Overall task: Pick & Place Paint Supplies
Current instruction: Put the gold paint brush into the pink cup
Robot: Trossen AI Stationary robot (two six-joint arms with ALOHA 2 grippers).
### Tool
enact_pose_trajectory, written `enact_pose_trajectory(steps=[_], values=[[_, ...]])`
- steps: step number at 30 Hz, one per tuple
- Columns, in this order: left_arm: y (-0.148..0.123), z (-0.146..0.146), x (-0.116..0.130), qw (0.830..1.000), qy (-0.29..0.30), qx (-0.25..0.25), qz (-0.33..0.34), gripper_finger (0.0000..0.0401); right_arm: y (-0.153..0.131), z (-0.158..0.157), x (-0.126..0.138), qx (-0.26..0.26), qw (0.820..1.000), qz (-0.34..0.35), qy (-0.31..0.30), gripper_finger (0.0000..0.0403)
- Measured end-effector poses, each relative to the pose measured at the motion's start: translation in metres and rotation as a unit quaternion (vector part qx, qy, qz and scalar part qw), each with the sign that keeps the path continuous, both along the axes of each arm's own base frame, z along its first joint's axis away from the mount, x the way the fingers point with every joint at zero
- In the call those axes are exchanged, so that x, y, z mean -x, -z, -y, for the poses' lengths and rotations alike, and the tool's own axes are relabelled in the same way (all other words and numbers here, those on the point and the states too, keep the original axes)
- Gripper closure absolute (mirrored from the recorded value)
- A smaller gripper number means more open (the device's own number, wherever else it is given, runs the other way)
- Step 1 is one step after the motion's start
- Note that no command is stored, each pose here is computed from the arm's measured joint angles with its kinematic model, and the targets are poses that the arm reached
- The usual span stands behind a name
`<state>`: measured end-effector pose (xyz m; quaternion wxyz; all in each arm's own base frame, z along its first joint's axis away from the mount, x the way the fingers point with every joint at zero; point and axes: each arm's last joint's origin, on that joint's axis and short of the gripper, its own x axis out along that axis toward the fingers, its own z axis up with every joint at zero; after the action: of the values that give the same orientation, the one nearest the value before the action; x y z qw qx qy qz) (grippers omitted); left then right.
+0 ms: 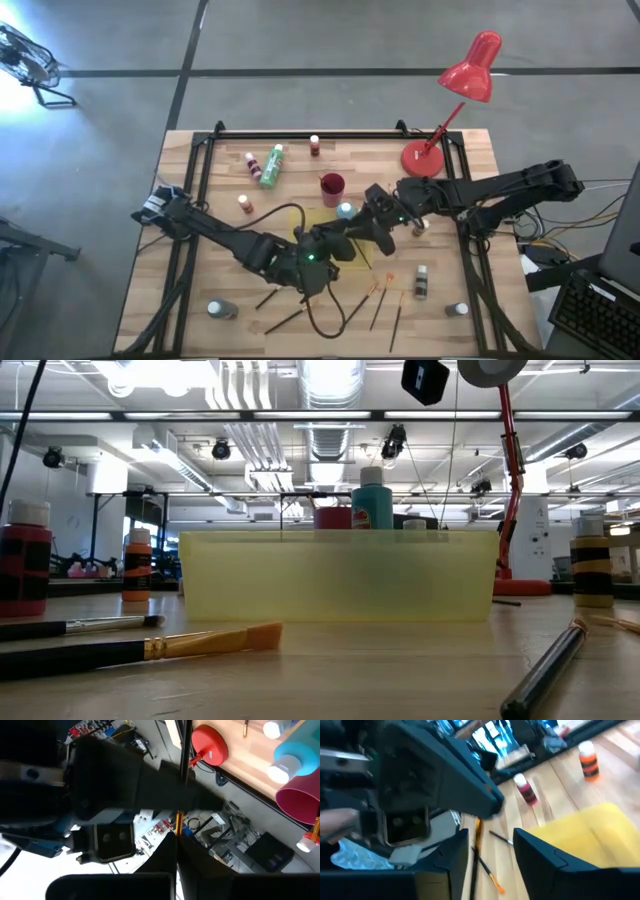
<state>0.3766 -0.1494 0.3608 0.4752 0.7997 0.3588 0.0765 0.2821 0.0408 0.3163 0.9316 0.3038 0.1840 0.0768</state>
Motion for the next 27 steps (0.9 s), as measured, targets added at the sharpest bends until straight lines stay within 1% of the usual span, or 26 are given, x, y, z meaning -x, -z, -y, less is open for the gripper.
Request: enact_pose_trajectory(steps=[4, 9, 10, 12, 15, 20, 22, 25, 27], values=[[0.0, -0.001, 0.0, 1.0, -0.002, -0.001, 0.0, 0.0398, -0.001, 0.001, -0.001, 0.003, 1.0, 0.006, 0.002, 0.0297], [0.0, -0.001, 0.0, 1.0, -0.003, -0.001, -0.001, 0.0398, -0.002, 0.002, -0.001, 0.015, 1.0, 0.013, -0.003, 0.0376], [0.0, -0.001, 0.0, 1.0, -0.003, -0.001, 0.0, 0.0398, -0.002, 0.001, 0.0, 0.019, 1.0, 0.013, -0.004, 0.0384], [0.0, -0.001, 0.0, 1.0, -0.004, 0.002, 0.003, 0.0398, -0.002, 0.002, 0.0, 0.02, 1.0, 0.014, -0.004, 0.0388], [0.0, -0.001, 0.0, 1.0, -0.008, 0.023, 0.02, 0.0383, -0.002, 0.002, 0.0, 0.024, 1.0, 0.015, -0.005, 0.039], [-0.002, -0.001, 0.001, 0.995, -0.014, 0.078, 0.063, 0.0338, -0.002, 0.003, 0.003, 0.033, 0.999, 0.006, 0.001, 0.0391], [-0.007, -0.002, 0.006, 0.989, -0.02, 0.116, 0.092, 0.0319, -0.001, 0.004, 0.007, 0.046, 0.999, -0.007, 0.018, 0.0392], [-0.019, -0.009, 0.021, 0.974, -0.039, 0.178, 0.133, 0.0292, -0.001, 0.007, 0.013, 0.075, 0.996, -0.027, 0.045, 0.0393], [-0.028, -0.015, 0.034, 0.956, -0.046, 0.245, 0.158, 0.0276, -0.002, 0.009, 0.018, 0.095, 0.993, -0.032, 0.063, 0.0393]])
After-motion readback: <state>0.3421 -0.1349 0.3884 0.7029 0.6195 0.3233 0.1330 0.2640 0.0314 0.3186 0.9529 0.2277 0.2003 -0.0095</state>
